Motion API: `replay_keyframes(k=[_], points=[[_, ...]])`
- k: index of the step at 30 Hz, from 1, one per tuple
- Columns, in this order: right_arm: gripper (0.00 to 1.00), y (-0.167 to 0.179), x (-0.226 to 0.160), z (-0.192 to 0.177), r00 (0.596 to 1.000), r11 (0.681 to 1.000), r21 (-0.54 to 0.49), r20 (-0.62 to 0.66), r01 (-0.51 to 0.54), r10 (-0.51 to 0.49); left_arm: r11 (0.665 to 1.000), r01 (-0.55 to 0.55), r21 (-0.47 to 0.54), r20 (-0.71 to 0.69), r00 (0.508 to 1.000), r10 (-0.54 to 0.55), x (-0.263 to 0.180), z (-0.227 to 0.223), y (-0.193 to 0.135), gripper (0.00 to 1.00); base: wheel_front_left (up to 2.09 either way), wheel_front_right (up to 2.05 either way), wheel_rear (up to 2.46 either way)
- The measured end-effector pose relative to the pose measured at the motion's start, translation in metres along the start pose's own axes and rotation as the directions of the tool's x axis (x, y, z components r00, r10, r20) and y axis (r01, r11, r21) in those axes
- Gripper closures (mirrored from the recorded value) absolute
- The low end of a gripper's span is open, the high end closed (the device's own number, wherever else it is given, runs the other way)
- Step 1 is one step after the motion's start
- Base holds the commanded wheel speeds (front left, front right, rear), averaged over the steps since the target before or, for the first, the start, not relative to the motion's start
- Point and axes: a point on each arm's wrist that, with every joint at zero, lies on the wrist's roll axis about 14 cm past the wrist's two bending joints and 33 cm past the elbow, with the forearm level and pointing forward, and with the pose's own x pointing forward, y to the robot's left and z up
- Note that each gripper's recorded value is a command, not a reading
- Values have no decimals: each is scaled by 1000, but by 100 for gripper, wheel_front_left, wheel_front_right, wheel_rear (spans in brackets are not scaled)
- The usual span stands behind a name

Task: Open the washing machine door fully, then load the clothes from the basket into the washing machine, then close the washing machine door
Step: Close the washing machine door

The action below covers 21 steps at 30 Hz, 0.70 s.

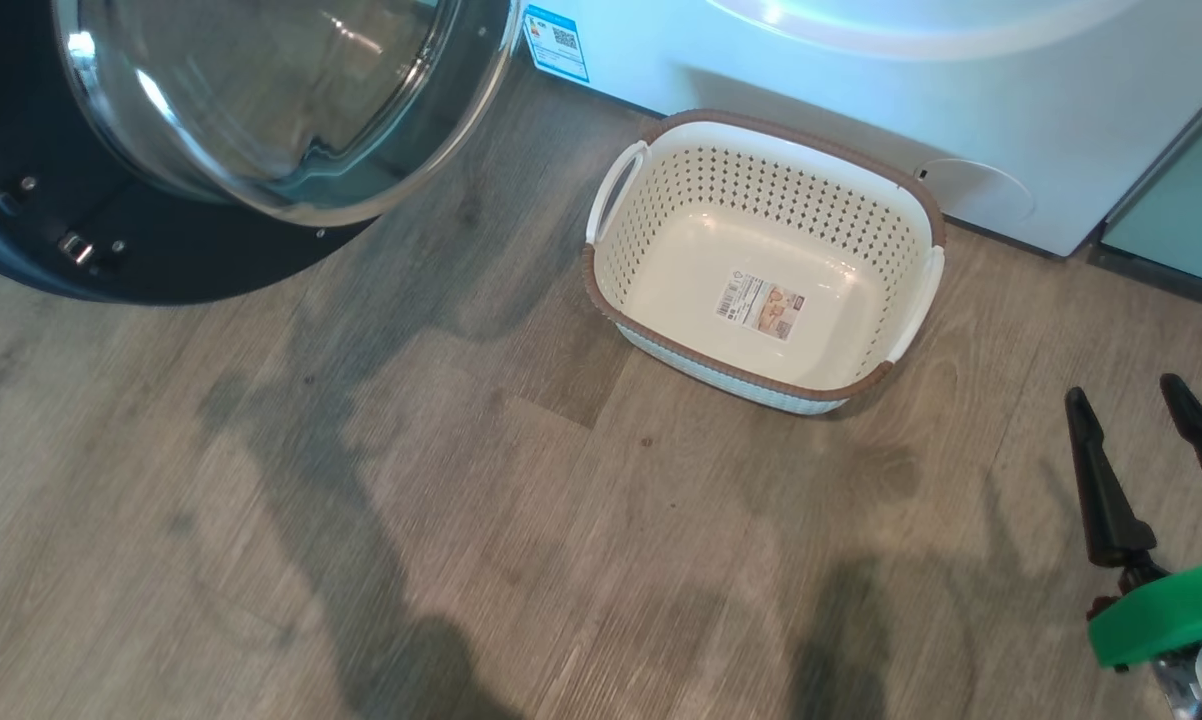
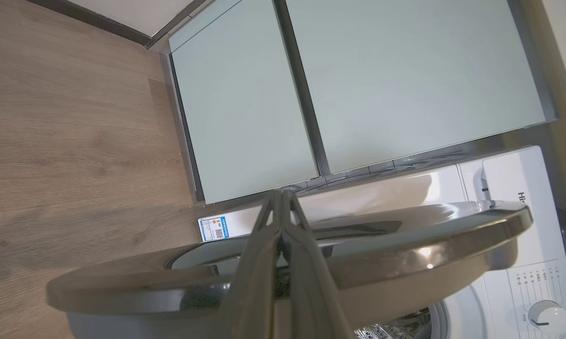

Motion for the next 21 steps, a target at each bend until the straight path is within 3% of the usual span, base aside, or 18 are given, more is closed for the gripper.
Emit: replay_keyframes(k=[21], points=[[0, 15, -3, 6, 999, 999, -11, 10, -31, 32, 996, 84, -4, -73, 994, -84, -18, -7, -15, 100, 0, 0, 0]])
